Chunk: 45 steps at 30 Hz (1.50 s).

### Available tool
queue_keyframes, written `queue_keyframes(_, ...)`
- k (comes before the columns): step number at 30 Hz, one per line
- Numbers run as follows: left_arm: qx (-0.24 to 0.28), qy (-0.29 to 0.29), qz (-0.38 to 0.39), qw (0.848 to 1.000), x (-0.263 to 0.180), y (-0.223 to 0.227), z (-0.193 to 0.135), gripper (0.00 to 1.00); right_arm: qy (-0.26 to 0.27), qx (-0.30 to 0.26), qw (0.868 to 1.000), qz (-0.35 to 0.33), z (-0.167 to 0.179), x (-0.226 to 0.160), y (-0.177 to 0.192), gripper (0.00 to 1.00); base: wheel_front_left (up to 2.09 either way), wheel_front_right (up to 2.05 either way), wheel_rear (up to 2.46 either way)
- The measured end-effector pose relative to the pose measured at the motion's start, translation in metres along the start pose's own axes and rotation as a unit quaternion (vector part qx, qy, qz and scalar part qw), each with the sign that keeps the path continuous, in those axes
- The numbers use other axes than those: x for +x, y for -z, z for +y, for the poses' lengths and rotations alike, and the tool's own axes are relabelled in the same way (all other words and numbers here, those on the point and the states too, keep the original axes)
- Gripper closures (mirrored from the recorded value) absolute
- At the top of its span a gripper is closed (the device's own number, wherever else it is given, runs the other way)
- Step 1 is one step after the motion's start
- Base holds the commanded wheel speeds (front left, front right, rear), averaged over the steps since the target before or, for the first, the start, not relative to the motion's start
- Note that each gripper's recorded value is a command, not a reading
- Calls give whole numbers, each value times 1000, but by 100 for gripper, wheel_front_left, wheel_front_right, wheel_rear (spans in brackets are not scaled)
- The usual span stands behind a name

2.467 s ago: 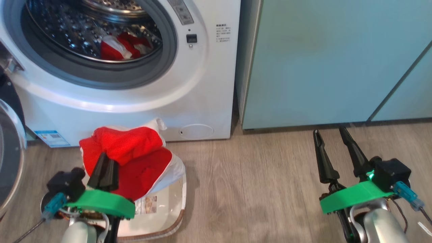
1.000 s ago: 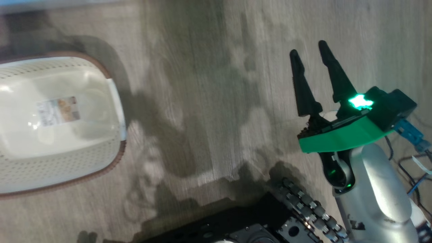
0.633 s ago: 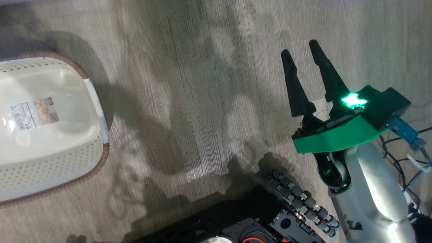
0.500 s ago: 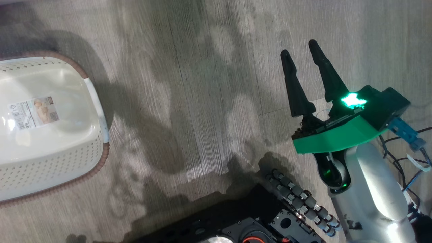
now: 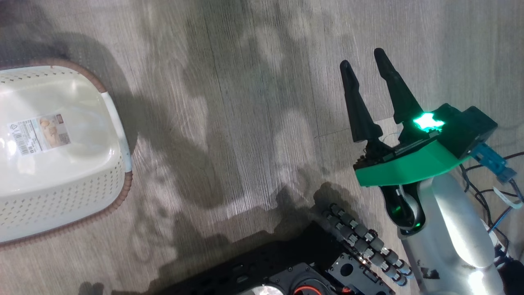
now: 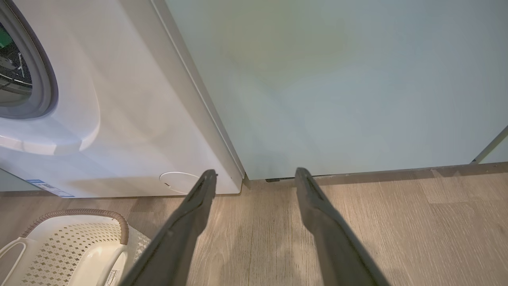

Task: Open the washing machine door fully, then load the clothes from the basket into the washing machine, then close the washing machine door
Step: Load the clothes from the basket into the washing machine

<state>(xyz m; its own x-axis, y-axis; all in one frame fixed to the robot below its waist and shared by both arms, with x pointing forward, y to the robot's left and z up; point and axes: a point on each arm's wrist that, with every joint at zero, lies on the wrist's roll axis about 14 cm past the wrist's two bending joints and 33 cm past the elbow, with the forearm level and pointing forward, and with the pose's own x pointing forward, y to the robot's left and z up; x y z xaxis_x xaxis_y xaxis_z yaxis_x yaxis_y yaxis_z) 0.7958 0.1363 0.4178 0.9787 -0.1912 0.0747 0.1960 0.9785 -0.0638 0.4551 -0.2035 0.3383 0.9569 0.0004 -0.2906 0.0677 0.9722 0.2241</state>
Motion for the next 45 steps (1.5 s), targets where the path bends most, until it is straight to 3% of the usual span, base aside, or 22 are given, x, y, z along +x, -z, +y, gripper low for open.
queue_keyframes(1, 0, 0, -2, 1000, 1, -2, 0, 100, 0, 0, 1000, 0, 0, 0, 0, 0, 0, 0, 0)
queue_keyframes(3, 1, 1, -5, 1000, 3, -5, -1, 9, 0, 0, 1000, -1, 0, 0, -1, 0, 0, 0, 0)
queue_keyframes(4, 2, 3, -6, 1000, 3, -6, -2, 0, 0, 0, 1000, -1, 0, 0, -1, 0, 0, 0, 0)
queue_keyframes(23, -7, 33, -26, 999, -21, -51, -24, 0, -20, -15, 999, -43, 13, 3, -33, 0, 0, 0, 0)
queue_keyframes(36, -2, 66, 12, 998, -89, -67, -49, 0, -39, -34, 994, -101, 31, -9, -80, 0, 0, 0, 0)
queue_keyframes(45, -15, 77, 29, 996, -156, -84, -64, 0, -43, -37, 990, -125, 40, -39, -100, 0, 0, 0, 0)
